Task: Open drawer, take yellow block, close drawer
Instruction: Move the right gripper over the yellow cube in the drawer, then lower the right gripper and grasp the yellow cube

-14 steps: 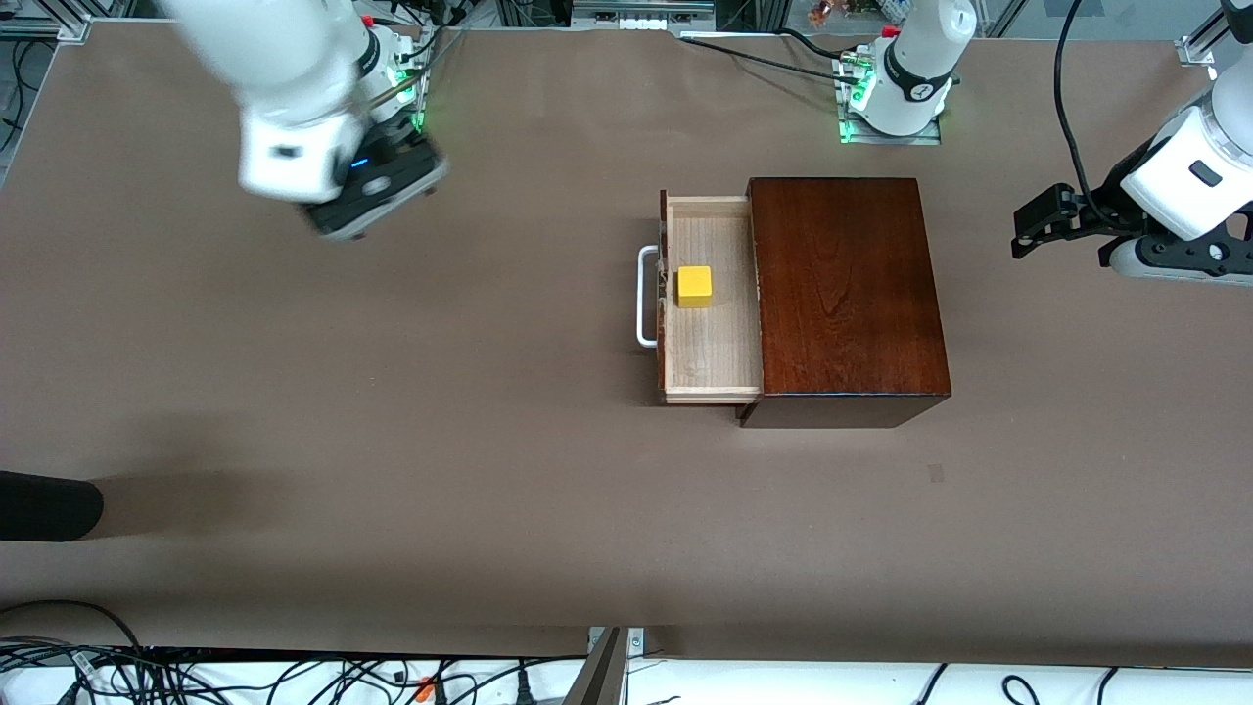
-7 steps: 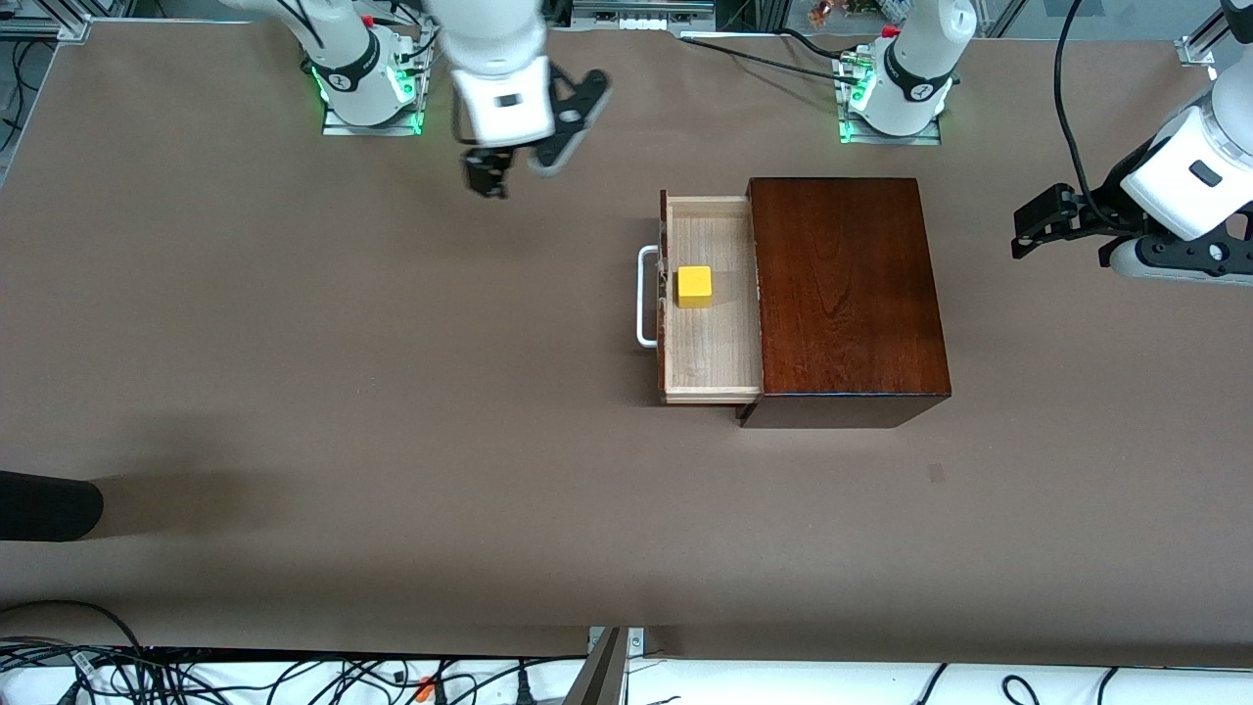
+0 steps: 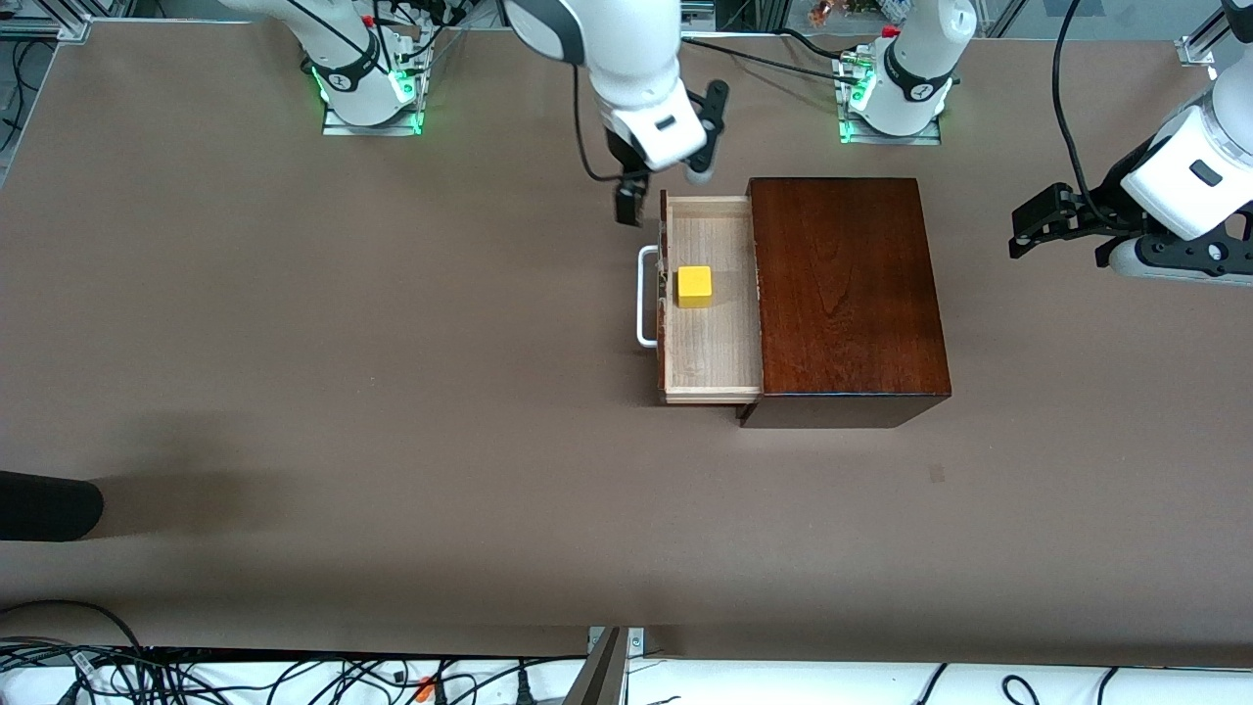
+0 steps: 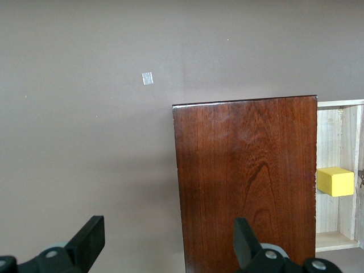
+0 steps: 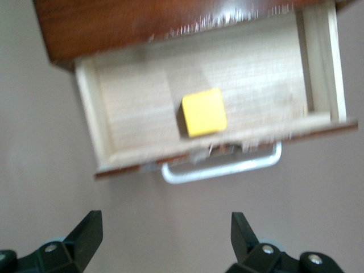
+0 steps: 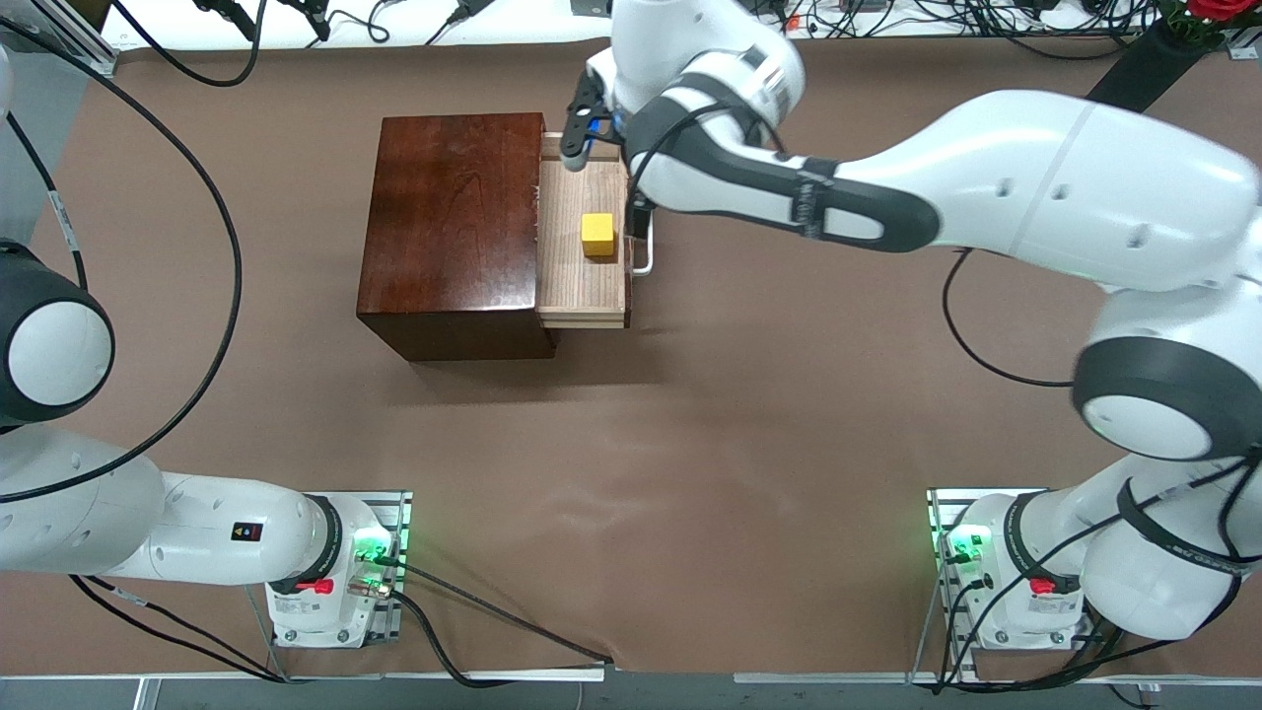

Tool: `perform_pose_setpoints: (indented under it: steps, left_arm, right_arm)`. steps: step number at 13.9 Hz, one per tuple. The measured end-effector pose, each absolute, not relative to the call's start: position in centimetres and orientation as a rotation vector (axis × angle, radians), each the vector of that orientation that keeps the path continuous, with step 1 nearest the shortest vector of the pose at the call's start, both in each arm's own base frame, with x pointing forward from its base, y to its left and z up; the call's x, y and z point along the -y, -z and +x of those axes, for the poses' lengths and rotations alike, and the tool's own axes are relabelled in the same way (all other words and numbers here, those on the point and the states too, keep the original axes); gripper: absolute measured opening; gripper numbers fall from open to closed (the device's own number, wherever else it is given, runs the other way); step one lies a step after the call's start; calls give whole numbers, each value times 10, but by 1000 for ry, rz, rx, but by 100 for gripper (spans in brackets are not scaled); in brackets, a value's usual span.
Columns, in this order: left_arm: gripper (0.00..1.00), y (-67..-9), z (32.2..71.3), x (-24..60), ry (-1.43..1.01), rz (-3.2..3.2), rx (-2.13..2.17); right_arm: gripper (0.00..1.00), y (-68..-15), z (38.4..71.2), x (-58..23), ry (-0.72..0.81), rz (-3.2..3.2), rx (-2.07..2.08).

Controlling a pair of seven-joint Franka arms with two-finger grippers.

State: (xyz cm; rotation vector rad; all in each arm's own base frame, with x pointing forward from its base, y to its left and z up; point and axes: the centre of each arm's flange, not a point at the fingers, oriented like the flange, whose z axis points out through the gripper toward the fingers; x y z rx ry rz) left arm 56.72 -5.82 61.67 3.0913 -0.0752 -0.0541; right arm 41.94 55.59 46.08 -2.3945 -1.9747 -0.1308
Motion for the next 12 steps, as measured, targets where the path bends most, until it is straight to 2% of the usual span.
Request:
perform_pose_setpoints:
  steps: [4, 12]
  left_arm:
    - [100, -617, 567, 58, 53, 3091, 75]
    - [100, -615, 568, 55, 58, 3091, 66]
  right_arm:
    - [100, -413, 432, -587, 206, -2301, 2052]
    - [100, -370, 439, -609, 180, -2162, 2209]
